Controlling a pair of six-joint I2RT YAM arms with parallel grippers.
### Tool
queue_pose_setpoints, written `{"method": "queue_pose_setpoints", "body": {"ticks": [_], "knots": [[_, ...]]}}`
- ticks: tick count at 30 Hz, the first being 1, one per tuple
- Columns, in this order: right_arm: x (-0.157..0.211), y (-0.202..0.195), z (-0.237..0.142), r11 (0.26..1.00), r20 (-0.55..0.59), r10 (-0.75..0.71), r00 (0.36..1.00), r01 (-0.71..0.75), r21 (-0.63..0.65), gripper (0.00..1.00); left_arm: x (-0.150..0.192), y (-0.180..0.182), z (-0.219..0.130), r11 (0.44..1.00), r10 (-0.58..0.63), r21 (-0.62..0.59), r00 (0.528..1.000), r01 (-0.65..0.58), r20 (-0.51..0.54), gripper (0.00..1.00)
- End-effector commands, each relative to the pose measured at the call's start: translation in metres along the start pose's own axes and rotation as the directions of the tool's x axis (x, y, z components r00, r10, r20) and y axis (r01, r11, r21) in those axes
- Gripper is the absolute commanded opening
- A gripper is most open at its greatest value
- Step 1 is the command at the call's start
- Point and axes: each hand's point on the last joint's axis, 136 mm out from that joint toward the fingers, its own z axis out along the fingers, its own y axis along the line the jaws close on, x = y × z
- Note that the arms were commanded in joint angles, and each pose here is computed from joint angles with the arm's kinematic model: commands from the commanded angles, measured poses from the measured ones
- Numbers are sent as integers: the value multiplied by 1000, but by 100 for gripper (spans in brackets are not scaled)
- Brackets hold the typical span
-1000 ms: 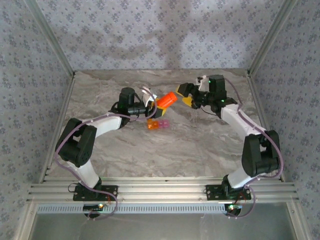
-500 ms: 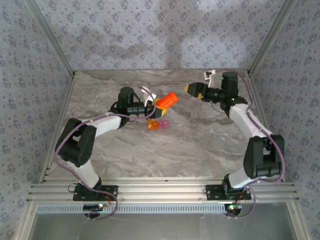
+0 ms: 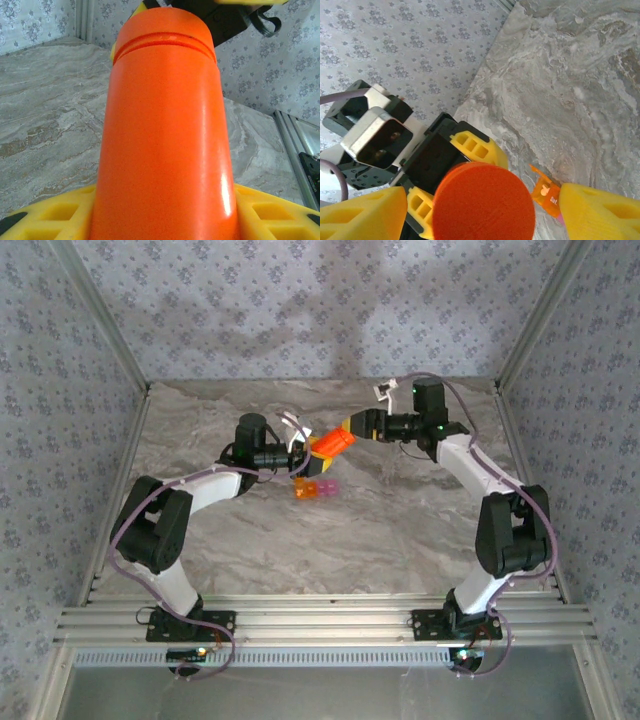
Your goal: Sort the pills into containers
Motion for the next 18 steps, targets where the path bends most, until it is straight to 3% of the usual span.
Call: {"method": "queue_pose_setpoints", "body": {"ticks": [1,11,18], "knots": [[0,5,5,1000,-22,-11,1000,11,-24,78,-27,-9,-4,997,68,32,996,-69,54,0],[13,7,15,998,-66,29,997,-33,-52,46,-29,-8,-3,997,70,31,996,-72,57,0],[13,-5,23,972,-38,233,972,-233,15,35,-34,-5,-3,996,84,3,994,-84,64,0]]}}
